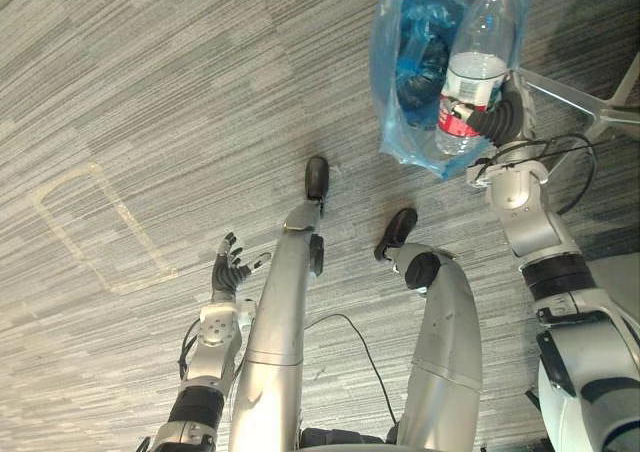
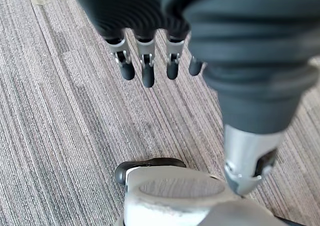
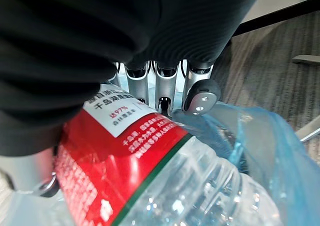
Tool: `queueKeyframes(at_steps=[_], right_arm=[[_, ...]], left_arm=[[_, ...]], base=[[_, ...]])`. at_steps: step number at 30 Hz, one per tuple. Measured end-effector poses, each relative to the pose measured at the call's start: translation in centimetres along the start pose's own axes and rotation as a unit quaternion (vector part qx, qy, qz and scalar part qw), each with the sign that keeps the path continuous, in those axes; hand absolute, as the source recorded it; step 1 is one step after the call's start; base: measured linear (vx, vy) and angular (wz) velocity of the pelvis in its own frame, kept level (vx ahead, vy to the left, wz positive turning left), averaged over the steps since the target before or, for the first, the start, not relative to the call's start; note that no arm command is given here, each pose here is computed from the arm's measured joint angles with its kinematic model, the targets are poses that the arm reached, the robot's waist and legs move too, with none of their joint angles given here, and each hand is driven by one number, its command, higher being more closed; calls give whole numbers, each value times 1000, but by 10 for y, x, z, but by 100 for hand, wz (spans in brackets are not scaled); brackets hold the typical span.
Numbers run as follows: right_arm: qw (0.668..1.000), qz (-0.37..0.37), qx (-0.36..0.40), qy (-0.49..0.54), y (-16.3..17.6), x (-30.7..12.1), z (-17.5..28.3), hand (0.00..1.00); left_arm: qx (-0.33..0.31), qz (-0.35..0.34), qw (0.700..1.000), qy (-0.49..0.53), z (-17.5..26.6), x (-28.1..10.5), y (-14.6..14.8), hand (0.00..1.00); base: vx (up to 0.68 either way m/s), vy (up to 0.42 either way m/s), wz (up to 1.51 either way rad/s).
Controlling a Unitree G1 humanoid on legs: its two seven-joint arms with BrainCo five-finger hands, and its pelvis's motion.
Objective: Gather rubbish on tea table into small bin, then transfer packed bag to large trash can.
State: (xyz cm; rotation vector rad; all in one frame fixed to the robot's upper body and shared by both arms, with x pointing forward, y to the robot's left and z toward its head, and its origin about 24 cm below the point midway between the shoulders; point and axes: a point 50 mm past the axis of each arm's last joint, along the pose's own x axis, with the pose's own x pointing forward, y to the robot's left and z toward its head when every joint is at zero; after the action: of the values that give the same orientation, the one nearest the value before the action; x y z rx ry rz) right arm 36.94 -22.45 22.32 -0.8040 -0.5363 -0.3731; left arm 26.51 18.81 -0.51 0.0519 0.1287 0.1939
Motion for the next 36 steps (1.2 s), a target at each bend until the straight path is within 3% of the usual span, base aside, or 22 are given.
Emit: queueKeyframes(at_steps=[1, 2, 12, 20, 36], right_arm=[[1000, -1, -1, 3, 0, 2, 0, 100], [1000, -4, 0, 2, -1, 4, 1, 0], [998, -7, 46, -32, 18, 16, 35, 0], [998, -15, 51, -33, 20, 13, 36, 0], [998, 31, 21, -44, 42, -28, 24, 0]], left_arm=[[0, 0, 1000, 0, -1, -1, 0, 0], [0, 0, 1000, 1, -1, -2, 1, 0], [18, -2, 1000, 17, 4, 23, -8, 0], [17, 0, 1000, 21, 3, 24, -8, 0], [19, 17, 999, 42, -2, 25, 0, 0]], base=[[-49, 39, 1], [-37, 28, 1], [-60, 37, -1], [-70, 42, -1], [-64, 35, -5]])
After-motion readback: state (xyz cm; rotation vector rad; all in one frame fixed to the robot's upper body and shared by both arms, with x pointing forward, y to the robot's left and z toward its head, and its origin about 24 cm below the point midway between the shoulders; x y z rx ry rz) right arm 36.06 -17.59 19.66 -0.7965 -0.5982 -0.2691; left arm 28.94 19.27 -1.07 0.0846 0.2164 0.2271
